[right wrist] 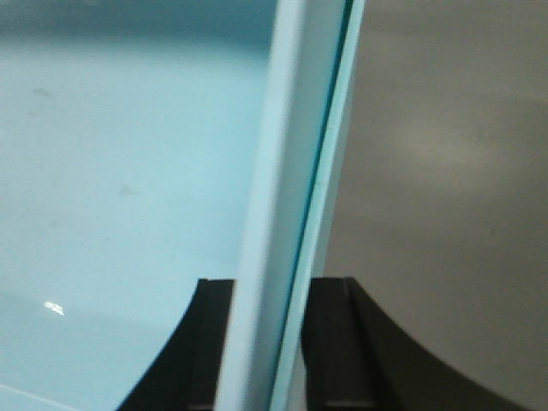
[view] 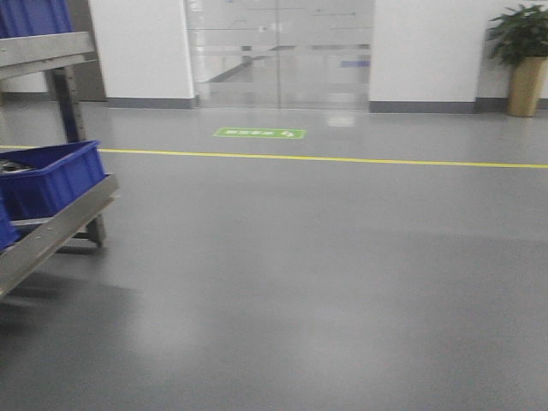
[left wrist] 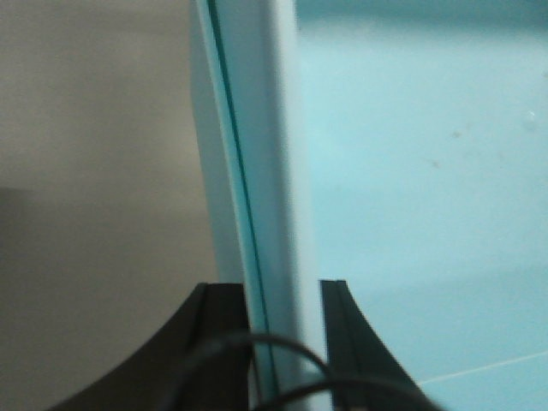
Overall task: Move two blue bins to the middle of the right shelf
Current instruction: 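Turn the base toward the shelf with the red bag bin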
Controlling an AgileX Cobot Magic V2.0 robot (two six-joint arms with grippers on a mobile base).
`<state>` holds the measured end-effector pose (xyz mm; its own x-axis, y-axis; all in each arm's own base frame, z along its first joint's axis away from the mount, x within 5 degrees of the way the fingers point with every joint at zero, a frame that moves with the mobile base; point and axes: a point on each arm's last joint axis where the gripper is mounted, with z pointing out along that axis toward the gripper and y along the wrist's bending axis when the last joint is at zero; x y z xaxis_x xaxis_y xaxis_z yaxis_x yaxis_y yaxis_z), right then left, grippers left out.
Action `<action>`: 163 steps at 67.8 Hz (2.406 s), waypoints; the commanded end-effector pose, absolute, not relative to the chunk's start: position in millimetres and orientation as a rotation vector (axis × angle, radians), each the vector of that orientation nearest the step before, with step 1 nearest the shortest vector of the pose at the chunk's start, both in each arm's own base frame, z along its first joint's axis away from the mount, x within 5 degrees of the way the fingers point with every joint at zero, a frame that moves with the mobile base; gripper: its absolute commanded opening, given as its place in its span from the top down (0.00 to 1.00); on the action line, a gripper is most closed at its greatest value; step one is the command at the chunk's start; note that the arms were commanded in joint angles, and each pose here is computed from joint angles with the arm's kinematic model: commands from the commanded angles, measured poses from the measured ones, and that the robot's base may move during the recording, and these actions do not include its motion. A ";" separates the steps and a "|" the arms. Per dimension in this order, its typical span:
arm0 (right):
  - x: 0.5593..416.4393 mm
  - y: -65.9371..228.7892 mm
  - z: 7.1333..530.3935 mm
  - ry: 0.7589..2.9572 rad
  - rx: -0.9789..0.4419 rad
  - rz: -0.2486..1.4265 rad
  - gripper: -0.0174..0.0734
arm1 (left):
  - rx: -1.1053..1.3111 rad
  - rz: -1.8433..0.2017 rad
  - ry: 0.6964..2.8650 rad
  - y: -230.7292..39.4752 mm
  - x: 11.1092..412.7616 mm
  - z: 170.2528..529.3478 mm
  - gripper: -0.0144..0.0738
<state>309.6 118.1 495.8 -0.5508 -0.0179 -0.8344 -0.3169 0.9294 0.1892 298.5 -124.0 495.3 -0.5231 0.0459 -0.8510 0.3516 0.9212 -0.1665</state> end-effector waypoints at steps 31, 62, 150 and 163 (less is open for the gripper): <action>306.7 114.0 513.2 2.005 -0.225 0.400 0.98 | 0.277 -0.445 1.976 -123.2 290.4 514.9 0.96; 306.7 114.0 513.2 2.005 -0.225 0.400 0.98 | 0.277 -0.445 1.976 -123.2 290.4 514.9 0.96; 306.7 114.0 513.2 2.005 -0.225 0.400 0.98 | 0.277 -0.445 1.976 -123.2 290.4 514.9 0.96; 306.7 114.0 513.2 2.005 -0.225 0.400 0.98 | 0.277 -0.445 1.976 -123.2 290.4 514.9 0.96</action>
